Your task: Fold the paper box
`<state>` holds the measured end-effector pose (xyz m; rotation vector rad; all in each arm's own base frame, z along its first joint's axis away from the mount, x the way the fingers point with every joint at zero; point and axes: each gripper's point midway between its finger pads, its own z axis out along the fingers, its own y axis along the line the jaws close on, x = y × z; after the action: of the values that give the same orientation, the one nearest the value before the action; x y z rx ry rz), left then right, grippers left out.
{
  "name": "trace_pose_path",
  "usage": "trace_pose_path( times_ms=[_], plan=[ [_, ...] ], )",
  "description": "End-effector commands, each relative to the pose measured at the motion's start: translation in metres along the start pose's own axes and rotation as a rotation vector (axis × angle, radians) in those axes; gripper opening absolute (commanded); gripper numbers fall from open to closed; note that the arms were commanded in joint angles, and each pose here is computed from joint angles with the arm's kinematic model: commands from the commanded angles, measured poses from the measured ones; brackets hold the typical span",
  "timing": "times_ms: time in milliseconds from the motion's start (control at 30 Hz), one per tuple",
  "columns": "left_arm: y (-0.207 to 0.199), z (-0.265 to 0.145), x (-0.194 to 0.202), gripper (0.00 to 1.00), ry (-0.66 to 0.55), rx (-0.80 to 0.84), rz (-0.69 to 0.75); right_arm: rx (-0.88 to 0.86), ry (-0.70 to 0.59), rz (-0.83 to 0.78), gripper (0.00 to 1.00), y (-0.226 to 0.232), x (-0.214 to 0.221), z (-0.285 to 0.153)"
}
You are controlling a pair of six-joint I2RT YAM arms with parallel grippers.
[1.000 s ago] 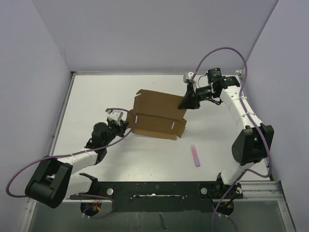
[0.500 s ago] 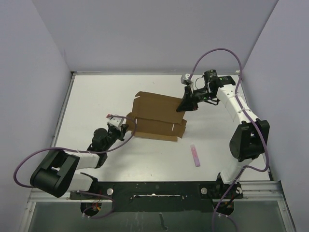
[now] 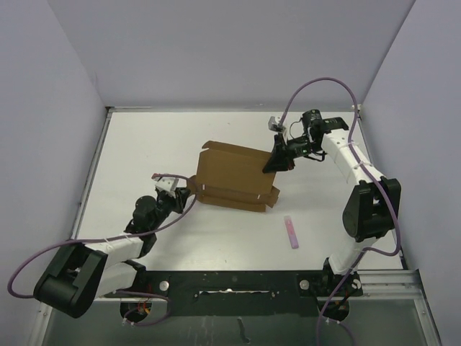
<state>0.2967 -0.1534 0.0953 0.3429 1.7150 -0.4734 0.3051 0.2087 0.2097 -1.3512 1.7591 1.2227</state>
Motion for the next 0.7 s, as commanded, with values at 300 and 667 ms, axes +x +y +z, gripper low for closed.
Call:
trace_pose_path(
  times_ms=[300, 667],
  plan=[
    [-0.016, -0.027, -0.029, 0.36, -0.071, 0.015, -0.225, 0.075, 0.045, -0.074, 0.0, -0.001, -0.001, -0.007],
    [0.017, -0.05, -0.053, 0.31, -0.088, -0.217, -0.338, 0.106, 0.021, -0.113, 0.0, 0.0, -0.02, -0.017]
  ],
)
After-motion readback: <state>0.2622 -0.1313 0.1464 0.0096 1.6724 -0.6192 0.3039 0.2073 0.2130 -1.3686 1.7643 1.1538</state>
